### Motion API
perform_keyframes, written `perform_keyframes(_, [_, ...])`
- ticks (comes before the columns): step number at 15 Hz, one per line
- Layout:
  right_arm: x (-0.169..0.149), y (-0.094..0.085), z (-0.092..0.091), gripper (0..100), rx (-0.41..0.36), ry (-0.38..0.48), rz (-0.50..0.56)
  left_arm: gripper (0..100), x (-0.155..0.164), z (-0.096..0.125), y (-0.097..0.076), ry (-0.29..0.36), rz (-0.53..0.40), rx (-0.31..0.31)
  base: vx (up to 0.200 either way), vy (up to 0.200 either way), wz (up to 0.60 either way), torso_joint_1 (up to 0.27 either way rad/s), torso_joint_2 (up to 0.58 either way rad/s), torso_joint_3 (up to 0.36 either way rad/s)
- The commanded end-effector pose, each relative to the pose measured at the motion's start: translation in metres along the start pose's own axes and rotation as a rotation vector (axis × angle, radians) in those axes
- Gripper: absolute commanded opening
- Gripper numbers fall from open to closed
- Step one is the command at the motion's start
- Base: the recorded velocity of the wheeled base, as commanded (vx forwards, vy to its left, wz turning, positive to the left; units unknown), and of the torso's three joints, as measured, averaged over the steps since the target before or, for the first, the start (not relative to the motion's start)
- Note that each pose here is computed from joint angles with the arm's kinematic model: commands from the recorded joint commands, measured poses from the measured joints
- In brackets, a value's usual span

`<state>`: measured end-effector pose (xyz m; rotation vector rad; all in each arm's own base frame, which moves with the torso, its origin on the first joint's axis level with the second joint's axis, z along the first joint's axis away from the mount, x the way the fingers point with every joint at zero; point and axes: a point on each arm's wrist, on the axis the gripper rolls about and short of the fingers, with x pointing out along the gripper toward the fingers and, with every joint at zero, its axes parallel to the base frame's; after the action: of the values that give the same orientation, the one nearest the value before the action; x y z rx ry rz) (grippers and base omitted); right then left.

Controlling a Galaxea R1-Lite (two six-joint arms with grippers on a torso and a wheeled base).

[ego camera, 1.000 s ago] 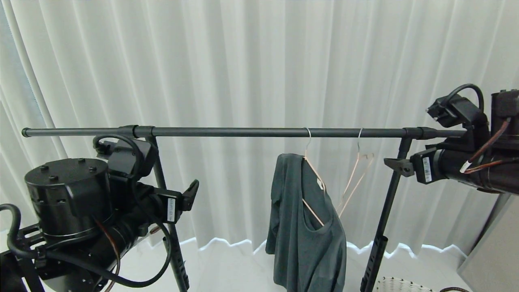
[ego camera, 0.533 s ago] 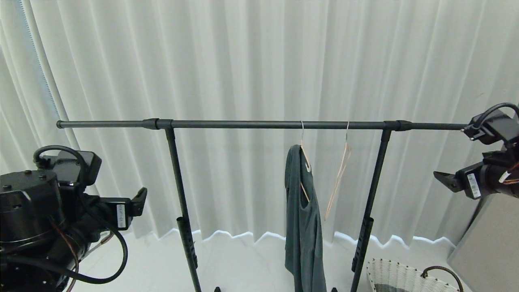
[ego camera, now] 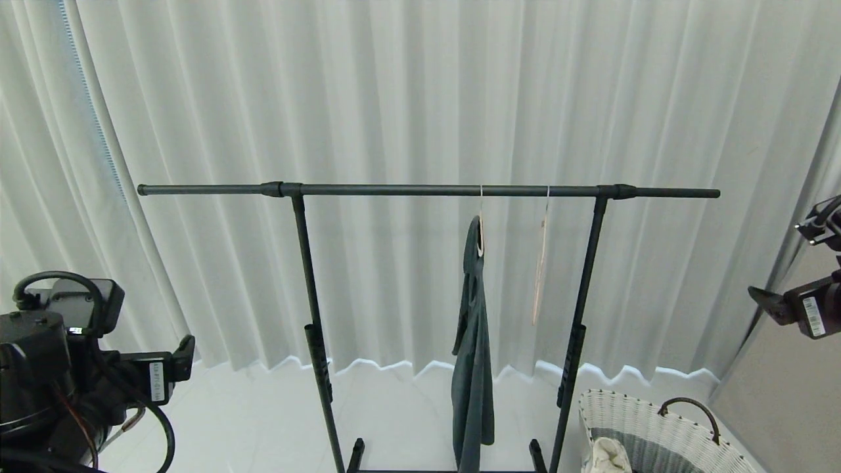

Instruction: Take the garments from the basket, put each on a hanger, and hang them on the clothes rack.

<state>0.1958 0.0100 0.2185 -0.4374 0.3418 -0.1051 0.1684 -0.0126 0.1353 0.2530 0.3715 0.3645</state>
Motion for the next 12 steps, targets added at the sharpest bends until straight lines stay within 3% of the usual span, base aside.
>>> perform_keyframes(1, [-0.001,0.0,-0.002,100,-0.004,0.004,0.001,100,-0.003,-0.008,0.003,0.022,0.009,0.008,-0.2,0.0,0.0,0.002,0.01,0.002])
perform_keyframes(6, [-0.002,0.003,-0.01,100,-0.018,0.025,0.008,100,-0.012,-0.044,0.004,0.129,-0.002,0.052,-0.2,0.0,0.0,0.002,0.0,0.003])
perform_keyframes(8, [-0.001,0.007,-0.019,100,-0.026,0.049,0.016,100,-0.022,-0.062,0.007,0.175,-0.008,0.078,0.0,0.0,0.0,0.0,0.0,0.0])
perform_keyframes(12, [-0.006,0.016,-0.044,100,-0.065,0.075,0.013,100,-0.033,-0.074,0.012,0.265,-0.004,0.061,0.0,0.0,0.0,0.0,0.0,0.0])
